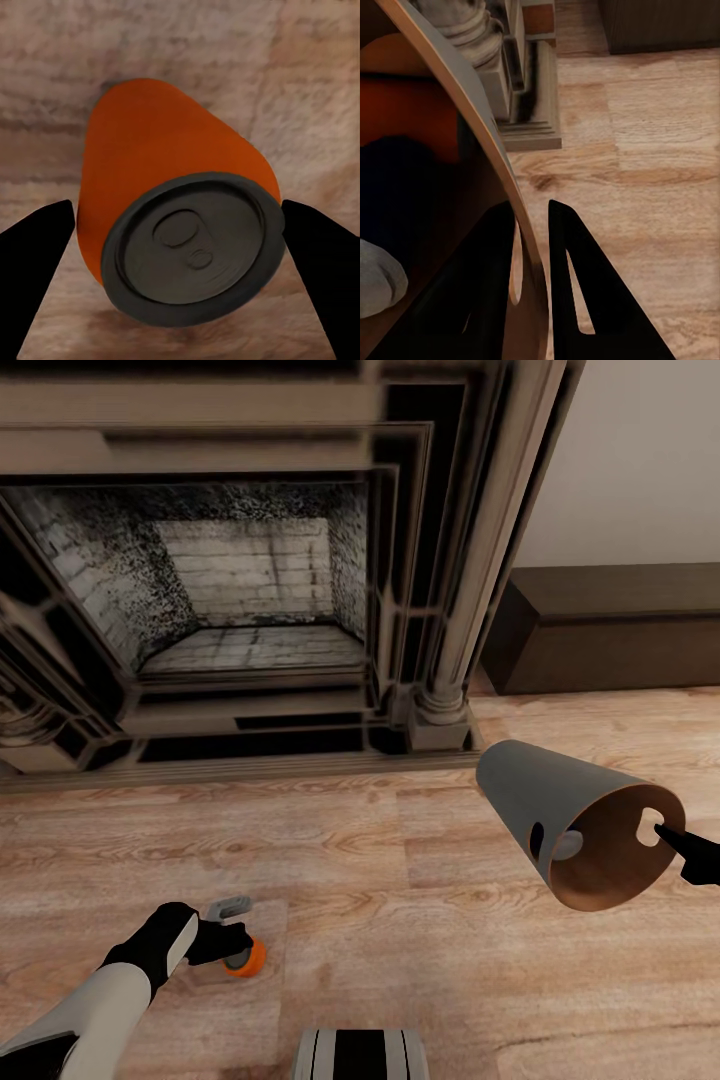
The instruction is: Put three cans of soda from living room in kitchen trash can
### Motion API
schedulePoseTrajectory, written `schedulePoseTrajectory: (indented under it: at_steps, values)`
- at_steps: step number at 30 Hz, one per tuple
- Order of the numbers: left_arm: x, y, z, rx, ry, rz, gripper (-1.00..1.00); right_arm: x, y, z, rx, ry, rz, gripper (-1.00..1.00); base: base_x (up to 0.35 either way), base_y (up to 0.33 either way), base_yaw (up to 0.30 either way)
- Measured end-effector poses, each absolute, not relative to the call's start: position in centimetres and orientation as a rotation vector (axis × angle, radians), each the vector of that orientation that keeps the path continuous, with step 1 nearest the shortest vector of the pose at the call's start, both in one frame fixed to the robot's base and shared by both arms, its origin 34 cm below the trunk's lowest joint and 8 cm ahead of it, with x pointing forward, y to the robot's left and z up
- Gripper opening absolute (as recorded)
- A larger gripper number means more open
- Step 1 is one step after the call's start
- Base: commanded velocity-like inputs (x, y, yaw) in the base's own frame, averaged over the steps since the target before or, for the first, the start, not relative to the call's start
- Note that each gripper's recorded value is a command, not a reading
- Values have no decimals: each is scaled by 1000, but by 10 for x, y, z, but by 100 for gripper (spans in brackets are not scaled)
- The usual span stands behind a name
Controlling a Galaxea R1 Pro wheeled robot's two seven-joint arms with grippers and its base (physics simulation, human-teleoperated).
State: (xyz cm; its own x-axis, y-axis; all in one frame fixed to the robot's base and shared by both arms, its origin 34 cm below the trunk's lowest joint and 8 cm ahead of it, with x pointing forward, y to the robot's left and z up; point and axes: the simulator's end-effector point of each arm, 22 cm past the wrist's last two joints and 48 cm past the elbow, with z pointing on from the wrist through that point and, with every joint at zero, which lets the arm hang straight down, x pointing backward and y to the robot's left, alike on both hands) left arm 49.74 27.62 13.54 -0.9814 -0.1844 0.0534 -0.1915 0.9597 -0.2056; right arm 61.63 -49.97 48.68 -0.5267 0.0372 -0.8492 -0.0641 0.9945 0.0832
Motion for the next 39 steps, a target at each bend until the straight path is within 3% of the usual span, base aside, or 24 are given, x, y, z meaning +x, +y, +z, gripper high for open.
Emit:
schedulePoseTrajectory:
  at_steps: [39]
  values:
    - [552, 267, 214, 277, -3212, 400, -100, 616, -476, 558, -37, 2044, 192, -100, 0, 0, 0]
